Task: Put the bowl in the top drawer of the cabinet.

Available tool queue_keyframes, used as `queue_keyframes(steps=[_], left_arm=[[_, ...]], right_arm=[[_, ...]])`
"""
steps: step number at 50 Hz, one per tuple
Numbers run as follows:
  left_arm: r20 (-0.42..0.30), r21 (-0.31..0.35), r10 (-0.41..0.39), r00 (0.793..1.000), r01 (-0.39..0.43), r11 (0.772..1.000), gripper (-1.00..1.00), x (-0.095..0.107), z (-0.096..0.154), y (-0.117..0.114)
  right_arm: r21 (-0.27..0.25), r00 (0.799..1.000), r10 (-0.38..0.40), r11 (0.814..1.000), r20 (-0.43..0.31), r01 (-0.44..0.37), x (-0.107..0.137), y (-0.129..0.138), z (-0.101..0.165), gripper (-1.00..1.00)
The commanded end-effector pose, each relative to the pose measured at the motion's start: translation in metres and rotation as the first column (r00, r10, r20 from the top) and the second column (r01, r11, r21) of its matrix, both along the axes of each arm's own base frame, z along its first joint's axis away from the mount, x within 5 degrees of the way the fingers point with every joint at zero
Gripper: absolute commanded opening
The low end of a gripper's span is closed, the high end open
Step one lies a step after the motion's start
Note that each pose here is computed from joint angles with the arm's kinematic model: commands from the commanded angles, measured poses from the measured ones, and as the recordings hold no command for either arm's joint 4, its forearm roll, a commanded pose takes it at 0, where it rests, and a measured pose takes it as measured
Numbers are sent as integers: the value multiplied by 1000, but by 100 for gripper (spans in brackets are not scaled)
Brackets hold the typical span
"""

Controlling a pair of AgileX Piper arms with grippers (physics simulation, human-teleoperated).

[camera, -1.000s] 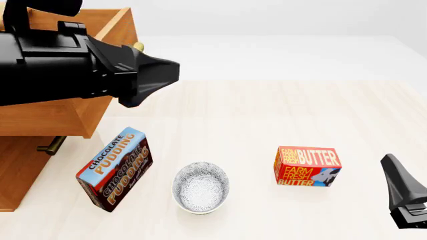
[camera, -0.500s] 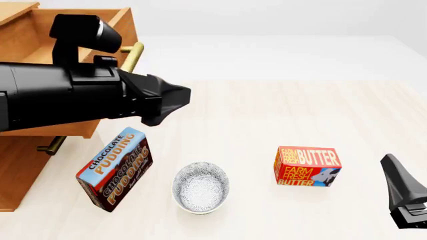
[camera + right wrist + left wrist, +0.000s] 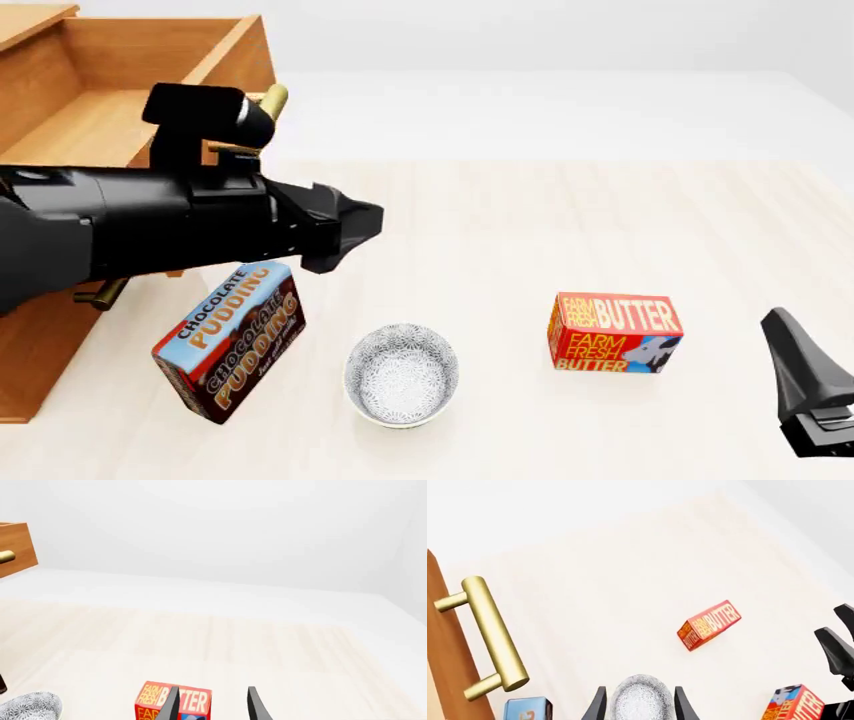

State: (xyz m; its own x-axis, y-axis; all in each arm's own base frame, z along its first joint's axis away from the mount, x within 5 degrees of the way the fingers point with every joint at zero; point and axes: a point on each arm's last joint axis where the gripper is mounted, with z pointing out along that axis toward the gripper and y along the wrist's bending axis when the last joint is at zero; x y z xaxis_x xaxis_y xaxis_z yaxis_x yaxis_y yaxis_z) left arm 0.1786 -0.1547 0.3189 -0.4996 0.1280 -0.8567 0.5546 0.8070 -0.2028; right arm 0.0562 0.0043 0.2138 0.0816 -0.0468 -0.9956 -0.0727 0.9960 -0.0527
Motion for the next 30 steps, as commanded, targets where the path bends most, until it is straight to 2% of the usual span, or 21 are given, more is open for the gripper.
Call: queue_keyframes(steps=[1, 30], left_arm=[[-41, 6, 34, 999, -34, 999, 100, 9, -20, -1], [-108, 33, 61, 992, -57, 998, 100, 19, -56, -6]], right_arm=[[1, 1000, 0, 1000, 0, 0, 0, 0, 0, 100], [2, 1000, -1, 1000, 0, 1, 0, 0, 0, 100]])
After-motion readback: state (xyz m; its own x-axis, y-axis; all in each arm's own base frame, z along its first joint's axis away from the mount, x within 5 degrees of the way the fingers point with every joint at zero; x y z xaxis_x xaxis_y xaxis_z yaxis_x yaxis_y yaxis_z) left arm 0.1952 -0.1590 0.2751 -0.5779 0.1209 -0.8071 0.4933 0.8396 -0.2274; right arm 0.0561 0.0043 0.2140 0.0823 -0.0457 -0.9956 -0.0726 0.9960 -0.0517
